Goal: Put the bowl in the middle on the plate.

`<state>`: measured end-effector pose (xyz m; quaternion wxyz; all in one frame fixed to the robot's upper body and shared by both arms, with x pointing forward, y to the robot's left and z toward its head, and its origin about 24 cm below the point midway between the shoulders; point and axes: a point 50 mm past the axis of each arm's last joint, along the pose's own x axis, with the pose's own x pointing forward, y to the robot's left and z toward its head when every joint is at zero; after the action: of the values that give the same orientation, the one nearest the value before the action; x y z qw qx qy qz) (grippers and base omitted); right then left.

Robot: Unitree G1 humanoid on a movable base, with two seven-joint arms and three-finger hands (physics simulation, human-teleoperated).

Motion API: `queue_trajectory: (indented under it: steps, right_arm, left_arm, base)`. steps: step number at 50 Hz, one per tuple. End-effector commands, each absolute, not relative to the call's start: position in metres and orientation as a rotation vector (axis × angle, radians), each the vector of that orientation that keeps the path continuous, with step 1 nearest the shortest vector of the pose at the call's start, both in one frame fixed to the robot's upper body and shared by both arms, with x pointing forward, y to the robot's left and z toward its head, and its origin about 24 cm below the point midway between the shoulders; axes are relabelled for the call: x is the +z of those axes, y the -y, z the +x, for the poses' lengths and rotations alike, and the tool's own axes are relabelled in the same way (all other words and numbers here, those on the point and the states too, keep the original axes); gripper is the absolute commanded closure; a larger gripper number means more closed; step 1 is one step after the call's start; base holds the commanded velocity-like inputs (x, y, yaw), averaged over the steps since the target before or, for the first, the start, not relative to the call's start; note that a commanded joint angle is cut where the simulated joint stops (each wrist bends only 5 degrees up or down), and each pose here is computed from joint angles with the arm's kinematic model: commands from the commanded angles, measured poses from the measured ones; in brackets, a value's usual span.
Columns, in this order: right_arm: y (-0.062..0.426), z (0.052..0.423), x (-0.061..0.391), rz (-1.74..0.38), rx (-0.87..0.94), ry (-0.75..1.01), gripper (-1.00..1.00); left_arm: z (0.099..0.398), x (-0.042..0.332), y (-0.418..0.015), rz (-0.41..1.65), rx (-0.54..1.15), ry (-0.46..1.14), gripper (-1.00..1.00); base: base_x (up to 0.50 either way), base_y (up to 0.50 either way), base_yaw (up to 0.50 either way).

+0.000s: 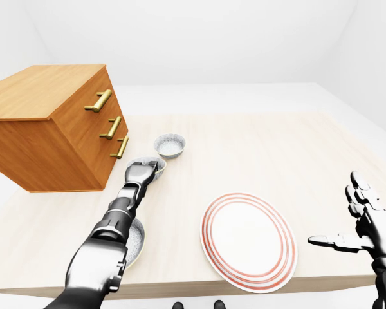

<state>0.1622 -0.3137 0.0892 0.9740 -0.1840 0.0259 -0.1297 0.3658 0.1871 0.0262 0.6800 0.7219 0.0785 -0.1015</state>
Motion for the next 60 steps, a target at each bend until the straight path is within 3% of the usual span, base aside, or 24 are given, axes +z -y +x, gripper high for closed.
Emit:
queue_trajectory:
  steps: [1, 37, 60]
  right_arm:
    - [0.314, 0.163, 0.086, -0.365, -0.258, -0.062, -1.00]
    - [0.315, 0.165, 0.076, -0.370, -0.250, -0.117, -1.00]
    - [0.314, 0.164, 0.076, -0.375, -0.246, -0.117, -1.00]
  left_arm:
    - [0.362, 0.022, -0.189, 1.674, -0.254, -0.175, 1.00]
    - [0.374, 0.055, -0.188, 1.674, -0.243, -0.148, 1.00]
    - [0.374, 0.072, -0.195, 1.658, -0.281, -0.212, 1.00]
  base:
    - [0.00, 0.00, 0.00]
    - [0.00, 0.00, 0.00]
    - [0.00, 0.00, 0.00]
